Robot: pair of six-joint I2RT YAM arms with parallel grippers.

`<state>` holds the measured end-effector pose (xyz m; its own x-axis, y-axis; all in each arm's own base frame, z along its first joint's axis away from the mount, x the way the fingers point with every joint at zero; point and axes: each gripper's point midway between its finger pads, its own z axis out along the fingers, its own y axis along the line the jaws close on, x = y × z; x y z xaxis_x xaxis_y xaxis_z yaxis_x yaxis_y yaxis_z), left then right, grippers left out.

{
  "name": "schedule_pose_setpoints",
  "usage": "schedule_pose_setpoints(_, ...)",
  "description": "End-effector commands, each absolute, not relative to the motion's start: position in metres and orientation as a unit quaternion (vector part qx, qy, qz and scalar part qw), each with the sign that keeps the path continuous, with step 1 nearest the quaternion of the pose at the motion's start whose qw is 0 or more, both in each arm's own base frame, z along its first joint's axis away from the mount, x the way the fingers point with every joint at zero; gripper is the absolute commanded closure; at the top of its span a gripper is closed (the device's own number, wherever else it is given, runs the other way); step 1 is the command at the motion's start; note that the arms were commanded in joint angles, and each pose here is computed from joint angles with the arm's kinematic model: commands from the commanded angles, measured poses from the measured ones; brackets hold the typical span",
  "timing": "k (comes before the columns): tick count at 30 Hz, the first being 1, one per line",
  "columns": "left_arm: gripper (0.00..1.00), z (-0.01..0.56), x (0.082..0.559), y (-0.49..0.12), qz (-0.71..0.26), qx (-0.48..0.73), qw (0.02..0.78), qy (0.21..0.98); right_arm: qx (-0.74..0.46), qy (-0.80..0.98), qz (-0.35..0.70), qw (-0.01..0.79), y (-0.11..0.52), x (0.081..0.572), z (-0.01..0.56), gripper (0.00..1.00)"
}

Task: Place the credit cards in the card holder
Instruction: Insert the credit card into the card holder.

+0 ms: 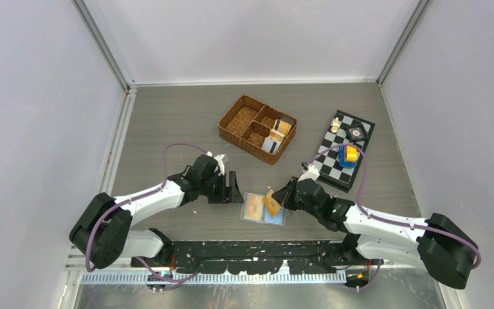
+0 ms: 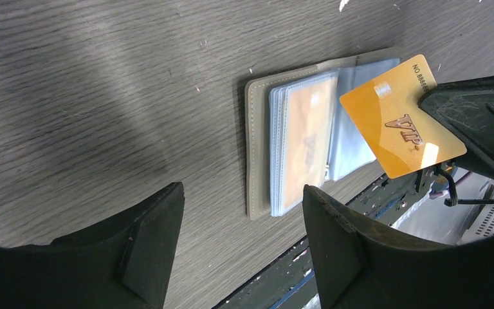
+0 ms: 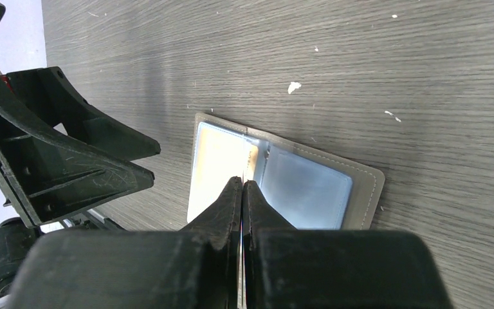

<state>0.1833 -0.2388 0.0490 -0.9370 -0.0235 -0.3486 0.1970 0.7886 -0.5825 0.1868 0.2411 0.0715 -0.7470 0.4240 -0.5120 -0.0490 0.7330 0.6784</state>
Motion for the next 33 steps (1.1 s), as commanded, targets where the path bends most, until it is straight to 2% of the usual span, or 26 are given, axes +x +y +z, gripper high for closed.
schedule_pose_setpoints(1, 0.31, 0.052, 0.191, -0.245, -0.332, 0.046, 0.189, 0.923, 0.125, 0.851, 0.361, 0.360, 0.245, 0.197, 0.080, 0.99)
schedule_pose_setpoints(11, 0.35, 0.049, 0.191, -0.246, -0.330, 0.048, 0.184, 0.925, 0.131, 0.858, 0.346, 0.356, 0.244, 0.196, 0.067, 0.99)
schedule_pose_setpoints(23, 0.43, 0.034, 0.185, -0.248, -0.321, 0.054, 0.166, 0.931, 0.148, 0.870, 0.328, 0.337, 0.235, 0.187, 0.051, 0.99)
schedule_pose_setpoints(33, 0.58, 0.025, 0.180, -0.253, -0.321, 0.059, 0.151, 0.933, 0.149, 0.873, 0.328, 0.330, 0.242, 0.182, 0.041, 0.99)
